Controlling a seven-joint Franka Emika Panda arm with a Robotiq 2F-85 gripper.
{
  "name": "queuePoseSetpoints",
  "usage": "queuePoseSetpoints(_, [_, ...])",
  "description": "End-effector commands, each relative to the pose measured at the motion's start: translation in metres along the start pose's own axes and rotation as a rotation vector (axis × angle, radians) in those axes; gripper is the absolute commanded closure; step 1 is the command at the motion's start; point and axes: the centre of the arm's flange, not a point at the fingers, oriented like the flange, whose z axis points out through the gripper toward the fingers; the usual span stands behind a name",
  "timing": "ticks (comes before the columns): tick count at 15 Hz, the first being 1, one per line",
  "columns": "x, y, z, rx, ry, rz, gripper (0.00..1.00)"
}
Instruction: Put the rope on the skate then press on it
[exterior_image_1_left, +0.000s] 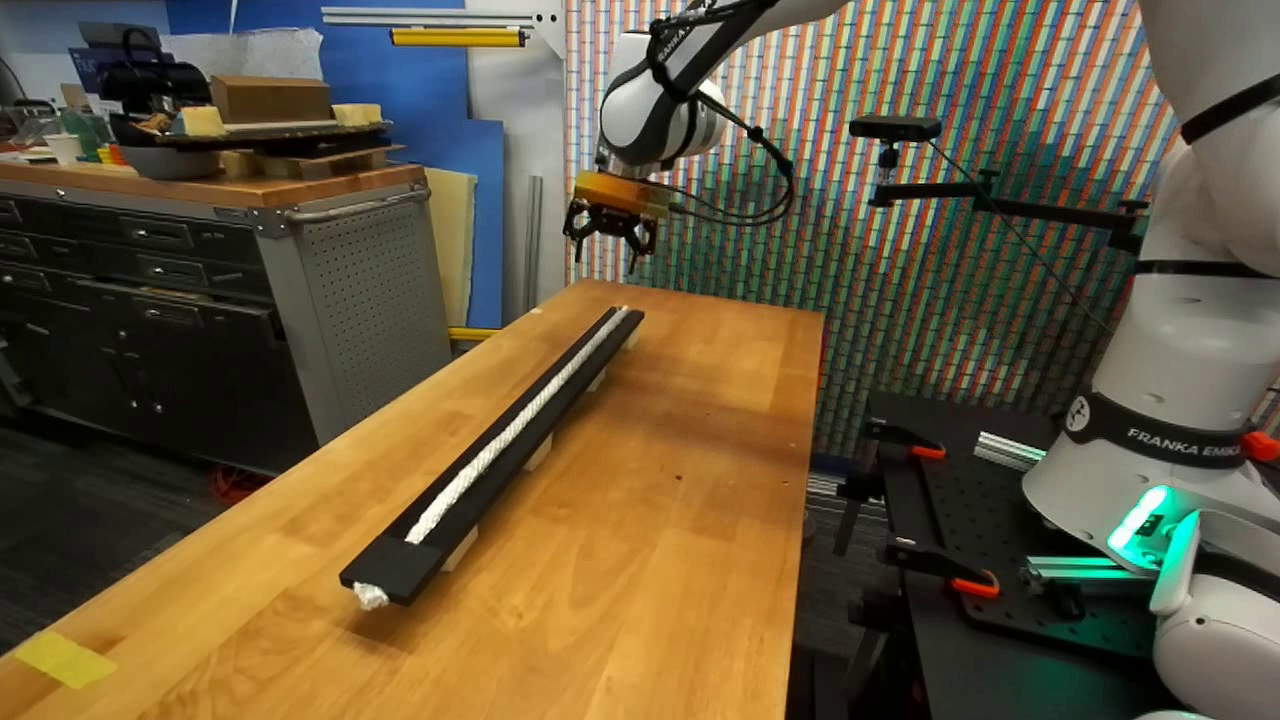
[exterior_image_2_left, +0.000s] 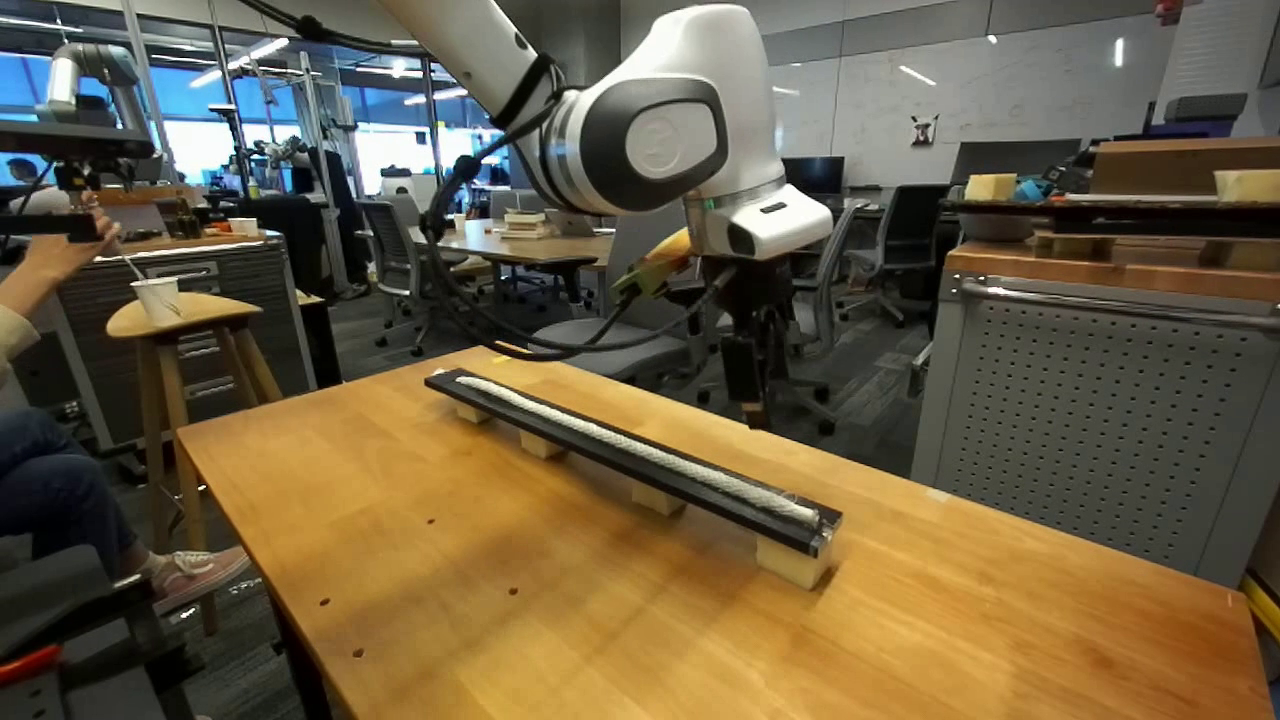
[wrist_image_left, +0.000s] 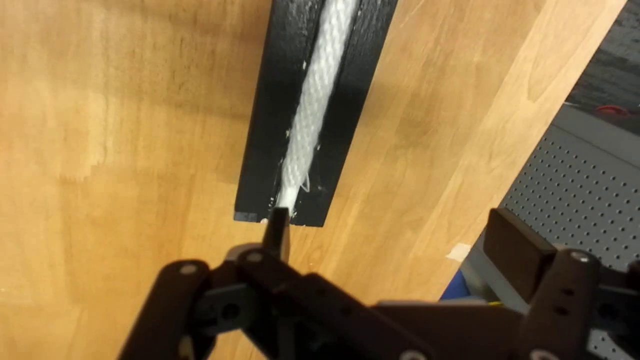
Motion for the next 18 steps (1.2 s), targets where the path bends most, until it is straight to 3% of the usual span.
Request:
queuePoseSetpoints(1, [-0.043, 0.022, -0.044, -0.024, 0.028, -0.148, 0.00])
queuePoseSetpoints(8, [-0.110, 0.058, -0.071, -0.134, -0.001, -0.456, 0.00])
queuePoseSetpoints(15, [-0.149, 0.083, -0.076, -0.292, -0.178, -0.783, 0.00])
queuePoseSetpoints(16, [-0.144, 0.071, -0.060, -0.270, -0.144, -0.700, 0.00])
queuePoseSetpoints(18, [-0.147, 0.072, -0.060, -0.275, -0.152, -0.711, 0.00])
